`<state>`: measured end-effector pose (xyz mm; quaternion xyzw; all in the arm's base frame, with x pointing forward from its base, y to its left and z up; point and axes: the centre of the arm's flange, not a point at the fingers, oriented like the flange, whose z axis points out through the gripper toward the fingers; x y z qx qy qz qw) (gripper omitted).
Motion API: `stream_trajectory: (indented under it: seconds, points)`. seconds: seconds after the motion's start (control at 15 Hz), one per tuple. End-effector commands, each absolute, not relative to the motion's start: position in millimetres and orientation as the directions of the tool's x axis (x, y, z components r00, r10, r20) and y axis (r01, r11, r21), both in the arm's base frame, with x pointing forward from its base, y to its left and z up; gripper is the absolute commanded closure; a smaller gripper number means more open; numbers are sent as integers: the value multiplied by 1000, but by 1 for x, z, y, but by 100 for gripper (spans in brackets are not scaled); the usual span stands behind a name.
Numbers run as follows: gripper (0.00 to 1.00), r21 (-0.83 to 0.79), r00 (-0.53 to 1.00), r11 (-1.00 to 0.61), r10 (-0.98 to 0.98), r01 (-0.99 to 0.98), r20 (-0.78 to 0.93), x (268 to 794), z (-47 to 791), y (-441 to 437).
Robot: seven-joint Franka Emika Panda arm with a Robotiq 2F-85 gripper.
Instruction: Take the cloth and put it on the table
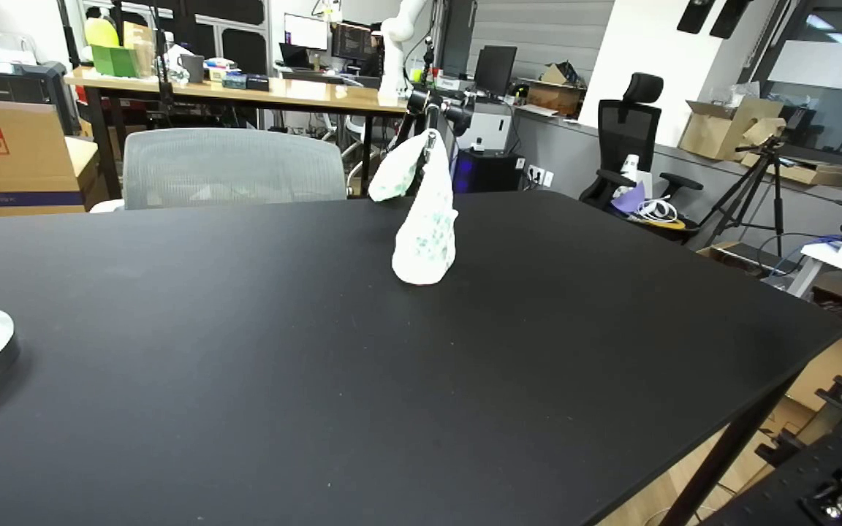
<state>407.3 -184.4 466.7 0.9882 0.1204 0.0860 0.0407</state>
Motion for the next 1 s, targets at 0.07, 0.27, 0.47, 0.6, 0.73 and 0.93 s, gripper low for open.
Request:
stream_trajectory:
  seconds: [0.07, 0.27, 0.47, 0.6, 0.73, 0.93]
  points:
    - [0, 99, 957, -968, 245, 232, 157, 407, 465, -184]
    - [0, 98, 957, -968, 245, 232, 156, 406, 464, -184]
    - [0, 98, 957, -968, 245, 232, 156, 406, 464, -184]
    - [0, 98, 957, -968, 245, 232, 156, 406, 464, -184]
    - [0, 98, 957, -968, 245, 232, 156, 406, 464, -184]
    - [0, 98, 957, -968, 245, 232, 156, 406, 464, -184]
